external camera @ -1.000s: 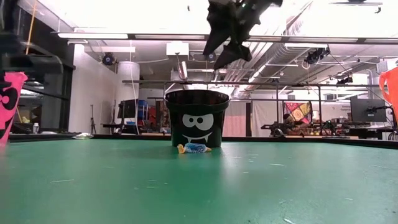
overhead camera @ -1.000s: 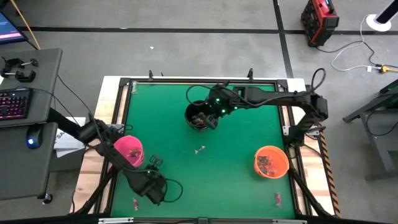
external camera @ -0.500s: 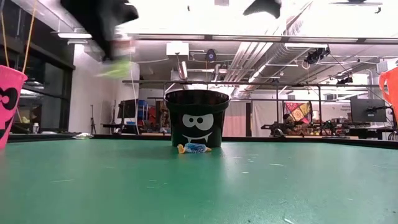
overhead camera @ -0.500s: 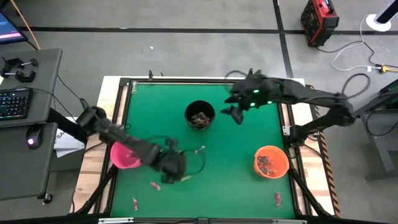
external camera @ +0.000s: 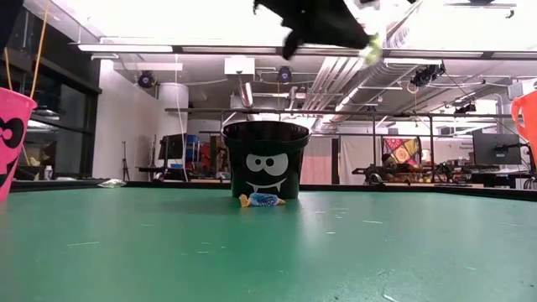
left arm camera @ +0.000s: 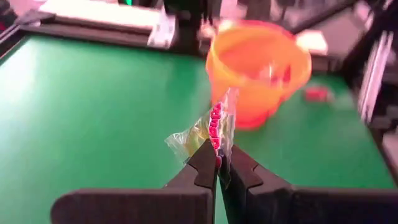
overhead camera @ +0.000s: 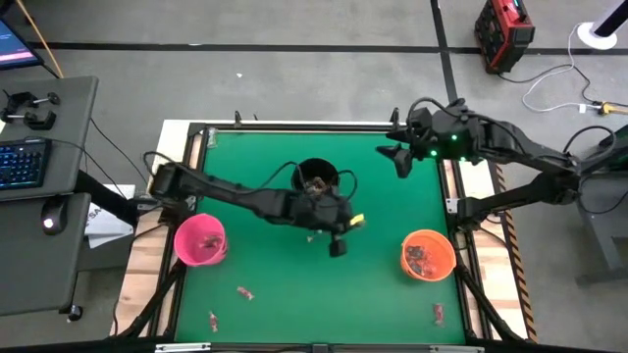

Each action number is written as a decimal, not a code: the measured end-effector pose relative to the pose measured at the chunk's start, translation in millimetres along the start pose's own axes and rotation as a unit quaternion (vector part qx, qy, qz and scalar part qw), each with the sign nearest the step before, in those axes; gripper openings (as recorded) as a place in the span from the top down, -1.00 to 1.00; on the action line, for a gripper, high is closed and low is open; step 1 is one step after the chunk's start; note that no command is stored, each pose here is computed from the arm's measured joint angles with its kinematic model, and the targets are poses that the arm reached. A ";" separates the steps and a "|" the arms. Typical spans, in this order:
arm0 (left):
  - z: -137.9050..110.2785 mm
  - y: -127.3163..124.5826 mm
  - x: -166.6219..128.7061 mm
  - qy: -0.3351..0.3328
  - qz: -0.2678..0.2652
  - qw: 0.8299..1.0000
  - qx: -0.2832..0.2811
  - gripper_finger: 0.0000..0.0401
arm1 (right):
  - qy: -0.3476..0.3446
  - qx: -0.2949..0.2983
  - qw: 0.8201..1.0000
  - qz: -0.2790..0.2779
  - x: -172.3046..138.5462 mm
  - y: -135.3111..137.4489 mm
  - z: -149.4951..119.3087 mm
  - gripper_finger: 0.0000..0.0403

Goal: Sort candy by brand, put in halloween buckets
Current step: Put the green gummy into the orange bucket, then put the blue candy into the pink bucket, then put the red candy into the pink bucket

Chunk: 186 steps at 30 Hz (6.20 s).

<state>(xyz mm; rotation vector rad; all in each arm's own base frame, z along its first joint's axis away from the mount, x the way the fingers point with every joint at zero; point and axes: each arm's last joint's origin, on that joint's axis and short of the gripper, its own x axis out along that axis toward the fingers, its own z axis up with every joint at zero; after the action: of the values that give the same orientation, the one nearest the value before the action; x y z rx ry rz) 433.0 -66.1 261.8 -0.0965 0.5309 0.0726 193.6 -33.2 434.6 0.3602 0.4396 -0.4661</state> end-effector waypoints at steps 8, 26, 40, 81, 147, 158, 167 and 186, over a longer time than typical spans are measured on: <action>0.8 -8.3 64.7 -0.054 -0.049 0.996 -0.044 1.00 | 0.030 0.002 0.999 -0.038 -0.3 -4.6 -7.2 -0.24; 16.6 -23.9 142.9 -0.143 -0.095 0.985 -0.009 1.00 | 0.022 0.014 0.998 -0.063 0.8 -5.8 -6.9 -0.24; 5.8 -24.7 152.5 -0.138 -0.093 0.986 0.007 0.36 | 0.023 0.018 0.998 -0.062 0.7 -5.9 -7.3 -0.24; -83.8 17.0 -62.3 0.142 -0.015 0.984 -0.103 0.06 | 0.180 -0.049 0.982 -0.009 7.1 36.7 -49.2 -0.24; -15.1 14.4 -143.3 0.143 0.086 0.986 -0.010 0.92 | 0.242 -0.115 0.962 -0.041 39.2 47.0 -62.5 -0.24; -41.3 -0.8 -198.9 0.265 0.090 0.960 -0.008 0.92 | 0.224 -0.061 0.972 -0.042 40.9 49.6 -59.8 -0.24; -74.6 -4.4 -261.0 0.477 0.082 0.870 -0.097 0.90 | 0.151 -0.004 0.986 -0.067 44.7 53.1 -51.3 -0.24; -133.5 3.4 -286.2 0.486 0.112 0.838 -0.223 0.17 | 0.135 0.014 0.988 -0.072 45.7 53.9 -49.2 -0.24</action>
<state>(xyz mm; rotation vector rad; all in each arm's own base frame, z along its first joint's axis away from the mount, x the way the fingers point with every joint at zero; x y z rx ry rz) 119.6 -90.1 292.5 -0.5482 1.5469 0.3906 241.5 16.8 383.4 0.4230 0.7254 -0.5667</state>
